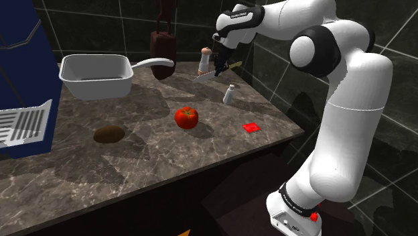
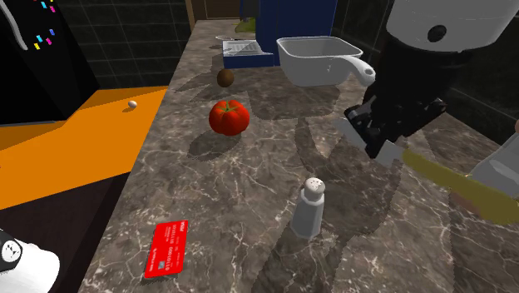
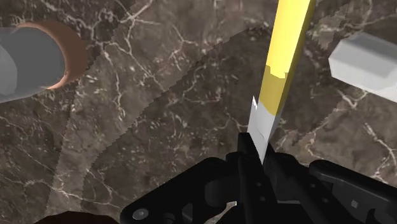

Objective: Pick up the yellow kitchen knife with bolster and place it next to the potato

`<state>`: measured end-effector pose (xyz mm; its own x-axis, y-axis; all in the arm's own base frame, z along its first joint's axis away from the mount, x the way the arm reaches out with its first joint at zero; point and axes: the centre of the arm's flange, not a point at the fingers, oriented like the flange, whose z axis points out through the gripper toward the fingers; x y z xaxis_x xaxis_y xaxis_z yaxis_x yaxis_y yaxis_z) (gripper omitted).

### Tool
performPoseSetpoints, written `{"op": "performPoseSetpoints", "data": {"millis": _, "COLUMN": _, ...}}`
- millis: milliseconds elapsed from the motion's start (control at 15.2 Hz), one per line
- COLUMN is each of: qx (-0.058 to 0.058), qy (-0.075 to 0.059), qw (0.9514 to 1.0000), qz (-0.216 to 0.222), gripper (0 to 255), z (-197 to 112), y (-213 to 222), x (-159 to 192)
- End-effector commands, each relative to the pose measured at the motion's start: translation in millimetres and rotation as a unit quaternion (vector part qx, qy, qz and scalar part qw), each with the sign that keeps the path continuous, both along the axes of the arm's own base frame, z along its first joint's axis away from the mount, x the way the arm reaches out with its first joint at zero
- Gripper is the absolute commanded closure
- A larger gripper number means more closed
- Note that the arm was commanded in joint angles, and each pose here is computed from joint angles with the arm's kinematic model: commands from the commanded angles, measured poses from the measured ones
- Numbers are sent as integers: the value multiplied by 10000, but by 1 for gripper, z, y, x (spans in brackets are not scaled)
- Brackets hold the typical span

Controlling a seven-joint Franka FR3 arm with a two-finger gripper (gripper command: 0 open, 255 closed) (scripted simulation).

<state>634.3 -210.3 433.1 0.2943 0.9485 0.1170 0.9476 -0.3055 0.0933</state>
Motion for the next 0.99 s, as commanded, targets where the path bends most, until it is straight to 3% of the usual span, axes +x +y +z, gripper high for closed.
{"op": "performPoseSetpoints", "data": {"millis": 0, "qx": 0, "qy": 2, "qw": 10000, "qz": 0, "gripper": 255, "z": 10, "y": 0, "x": 1}}
{"op": "performPoseSetpoints", "data": {"millis": 264, "qx": 0, "qy": 2, "qw": 10000, "qz": 0, "gripper": 255, "z": 29, "y": 0, "x": 1}}
{"op": "performPoseSetpoints", "data": {"millis": 924, "qx": 0, "qy": 2, "qw": 10000, "qz": 0, "gripper": 255, "z": 29, "y": 129, "x": -25}}
